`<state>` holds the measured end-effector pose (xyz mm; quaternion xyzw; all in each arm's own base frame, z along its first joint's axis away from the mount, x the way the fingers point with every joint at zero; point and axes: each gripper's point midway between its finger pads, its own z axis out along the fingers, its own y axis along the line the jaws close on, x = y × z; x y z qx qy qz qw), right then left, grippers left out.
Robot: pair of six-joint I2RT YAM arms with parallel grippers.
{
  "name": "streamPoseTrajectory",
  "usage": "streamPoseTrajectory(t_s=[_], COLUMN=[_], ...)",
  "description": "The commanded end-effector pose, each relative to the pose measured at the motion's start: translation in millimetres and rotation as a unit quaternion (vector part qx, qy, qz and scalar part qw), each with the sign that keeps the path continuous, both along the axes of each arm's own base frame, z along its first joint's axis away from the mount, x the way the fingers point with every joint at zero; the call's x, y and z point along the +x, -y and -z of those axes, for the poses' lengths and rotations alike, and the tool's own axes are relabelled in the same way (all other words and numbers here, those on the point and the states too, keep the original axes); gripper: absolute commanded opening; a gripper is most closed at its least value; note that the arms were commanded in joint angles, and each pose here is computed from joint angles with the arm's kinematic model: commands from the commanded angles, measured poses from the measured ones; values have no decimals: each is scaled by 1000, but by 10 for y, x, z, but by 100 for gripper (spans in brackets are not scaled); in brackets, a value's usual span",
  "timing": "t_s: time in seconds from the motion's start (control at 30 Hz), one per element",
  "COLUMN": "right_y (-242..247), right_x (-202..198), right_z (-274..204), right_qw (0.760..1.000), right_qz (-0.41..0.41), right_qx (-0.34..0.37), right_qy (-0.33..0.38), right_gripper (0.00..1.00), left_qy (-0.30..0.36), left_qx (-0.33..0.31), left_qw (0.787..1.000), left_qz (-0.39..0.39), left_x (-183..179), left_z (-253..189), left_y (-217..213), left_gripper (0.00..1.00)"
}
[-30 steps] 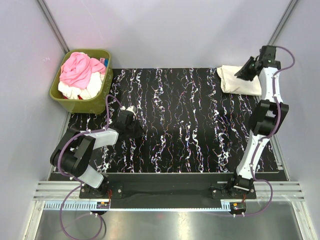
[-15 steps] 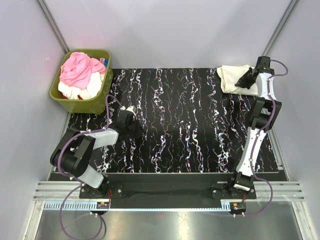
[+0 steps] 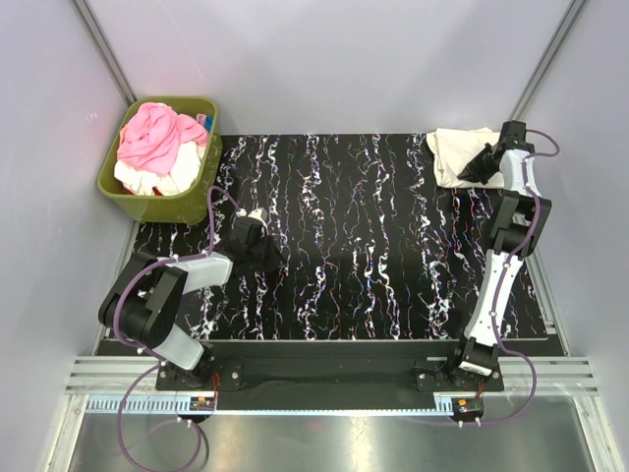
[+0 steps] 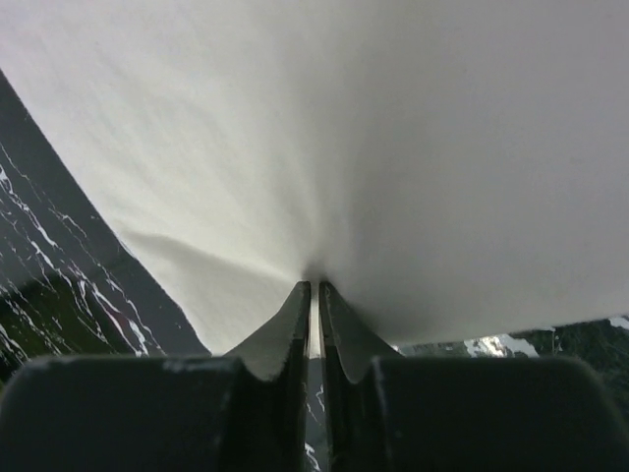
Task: Fold and stack the t-shirts
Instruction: Neatly place the folded tshirt to the corner, then reset both grippers
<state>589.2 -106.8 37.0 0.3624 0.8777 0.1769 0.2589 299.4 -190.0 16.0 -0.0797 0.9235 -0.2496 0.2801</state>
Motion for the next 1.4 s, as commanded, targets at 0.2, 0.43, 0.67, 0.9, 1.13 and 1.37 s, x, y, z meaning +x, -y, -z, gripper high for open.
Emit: streamPoseTrajectory(t_s=[0.2, 0.43, 0.67, 0.9, 1.13, 1.37], right_y=[-48, -1394, -3072, -3246, -3232, -3241], right_x=[165, -341, -1712, -2630, -2835, -2872], right_z=[-1740, -2721, -2041, -1483, -1001, -759], right_qw=[988, 961, 932, 912, 915, 915], right_qz=[-18, -145, -287, -320, -323, -329], right_qx=[-20, 22, 42, 99, 104, 108], right_qy=[154, 235, 217, 236, 217, 208], right_gripper=[62, 74, 79, 100, 100, 99], left_qy=[-55, -65, -46, 96, 310, 317], left_qx=[50, 55, 41, 70, 75, 88], left_qw=[997, 996, 998, 993, 934, 916], left_qz=[-7, -6, 21, -24, -159, -231], left_x=[-234, -217, -212, -148, -261, -497], left_z=[317, 325, -27, -1236, -2355, -2593], left_y=[-235, -232, -151, -381, -1075, -1440], left_gripper=[0, 0, 0, 74, 99, 99])
